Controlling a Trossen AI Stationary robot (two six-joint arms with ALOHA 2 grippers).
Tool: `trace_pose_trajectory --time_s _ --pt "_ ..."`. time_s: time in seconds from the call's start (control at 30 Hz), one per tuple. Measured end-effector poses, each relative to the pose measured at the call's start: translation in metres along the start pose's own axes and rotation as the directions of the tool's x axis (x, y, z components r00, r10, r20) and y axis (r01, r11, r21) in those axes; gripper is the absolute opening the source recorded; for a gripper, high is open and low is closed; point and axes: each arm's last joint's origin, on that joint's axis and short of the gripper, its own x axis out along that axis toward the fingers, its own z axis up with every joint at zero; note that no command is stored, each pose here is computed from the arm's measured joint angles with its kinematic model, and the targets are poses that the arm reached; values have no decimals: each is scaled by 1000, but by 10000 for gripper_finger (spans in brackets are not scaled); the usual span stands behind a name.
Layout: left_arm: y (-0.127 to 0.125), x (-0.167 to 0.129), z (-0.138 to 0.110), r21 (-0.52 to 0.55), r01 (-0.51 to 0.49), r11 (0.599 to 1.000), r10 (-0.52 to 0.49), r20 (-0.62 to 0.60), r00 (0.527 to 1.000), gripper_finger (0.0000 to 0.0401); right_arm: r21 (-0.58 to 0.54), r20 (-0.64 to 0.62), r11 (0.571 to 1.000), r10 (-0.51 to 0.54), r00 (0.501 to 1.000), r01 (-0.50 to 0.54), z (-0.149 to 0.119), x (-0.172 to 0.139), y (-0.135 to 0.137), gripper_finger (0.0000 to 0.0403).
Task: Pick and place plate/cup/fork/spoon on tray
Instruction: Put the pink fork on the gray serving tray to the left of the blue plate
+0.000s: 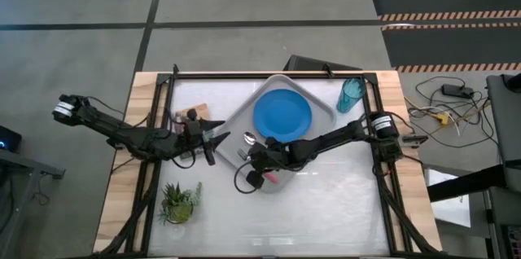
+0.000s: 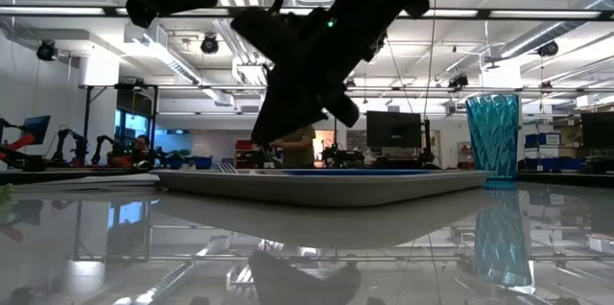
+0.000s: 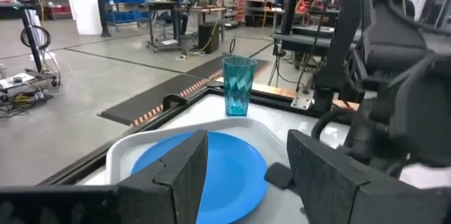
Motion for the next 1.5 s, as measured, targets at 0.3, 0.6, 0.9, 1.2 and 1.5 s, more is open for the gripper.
trace_pose_trajectory --time_s 0.3,0.6,0.9,1.2,1.5 --pt "12 -12 -8 -22 0 1000 0 16 1000 178 -46 -25 998 -54 998 52 12 29 -8 8" --pt "16 -15 -10 -40 1 999 0 18 1000 178 -86 -41 993 -80 996 77 14 40 -18 8" --pt "18 -17 -11 -50 1 999 0 24 1000 178 -109 -57 989 -104 993 97 5 51 -19 8" --pt "18 -17 -13 -48 1 999 0 22 1000 178 -122 -12 976 -185 983 182 7 51 -22 8" --pt "18 -17 -13 -48 1 999 0 22 1000 178 -170 -27 970 -182 983 175 16 44 -14 8"
